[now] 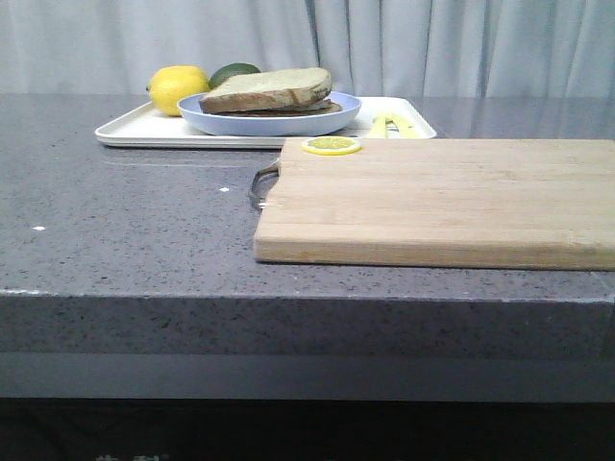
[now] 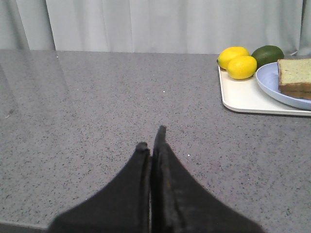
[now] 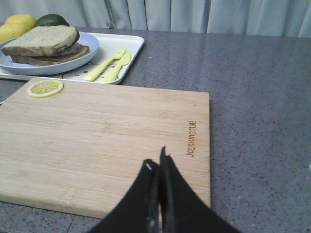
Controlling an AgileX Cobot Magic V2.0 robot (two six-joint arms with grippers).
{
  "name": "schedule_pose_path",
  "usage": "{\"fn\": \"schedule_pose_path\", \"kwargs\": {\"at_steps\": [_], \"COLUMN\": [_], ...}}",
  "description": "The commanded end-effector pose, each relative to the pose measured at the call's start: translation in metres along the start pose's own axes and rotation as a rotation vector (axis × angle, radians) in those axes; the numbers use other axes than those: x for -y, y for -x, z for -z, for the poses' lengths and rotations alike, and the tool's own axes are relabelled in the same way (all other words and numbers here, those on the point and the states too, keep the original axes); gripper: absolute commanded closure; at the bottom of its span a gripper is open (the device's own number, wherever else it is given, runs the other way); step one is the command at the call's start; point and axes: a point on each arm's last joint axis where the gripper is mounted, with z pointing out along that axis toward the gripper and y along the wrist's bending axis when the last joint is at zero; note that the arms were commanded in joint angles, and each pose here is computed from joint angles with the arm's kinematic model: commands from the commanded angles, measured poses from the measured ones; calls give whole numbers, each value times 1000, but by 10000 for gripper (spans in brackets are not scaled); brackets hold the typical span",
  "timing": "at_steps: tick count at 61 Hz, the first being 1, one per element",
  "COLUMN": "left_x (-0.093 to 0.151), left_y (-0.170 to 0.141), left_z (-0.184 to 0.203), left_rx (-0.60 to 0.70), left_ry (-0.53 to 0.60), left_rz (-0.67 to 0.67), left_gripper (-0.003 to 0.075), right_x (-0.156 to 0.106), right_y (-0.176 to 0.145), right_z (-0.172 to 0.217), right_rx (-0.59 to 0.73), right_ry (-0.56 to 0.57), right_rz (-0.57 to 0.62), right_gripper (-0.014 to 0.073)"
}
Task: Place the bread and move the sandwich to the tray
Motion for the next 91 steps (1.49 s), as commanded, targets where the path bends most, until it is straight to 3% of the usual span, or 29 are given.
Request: {"fn": "schedule_pose_path", "kwargs": {"at_steps": [1,16,33,71,91], "left_x": [-1,5,10,11,11], "left_y": [12,9,-39,-114,-113], "left_z": [0,-1,-11,-37,-37], "left_rx": [91,174,254,203,200], "left_ry": [3,-62,-159,-66,-58], "left_rz": [17,138,160,202,203], "left_gripper": [739,739,739,739,739], "right_x": [0,0,0,0,0], "right_y": [16,16,16,15,15], "right_z": [2,2,2,2,2], "right_rx": [101,101,99,94,94], "right_ry": [-8,-8,-8,-8,-8], "right_rz": [10,10,10,10,10], "right_gripper": [665,665,665,665,665]}}
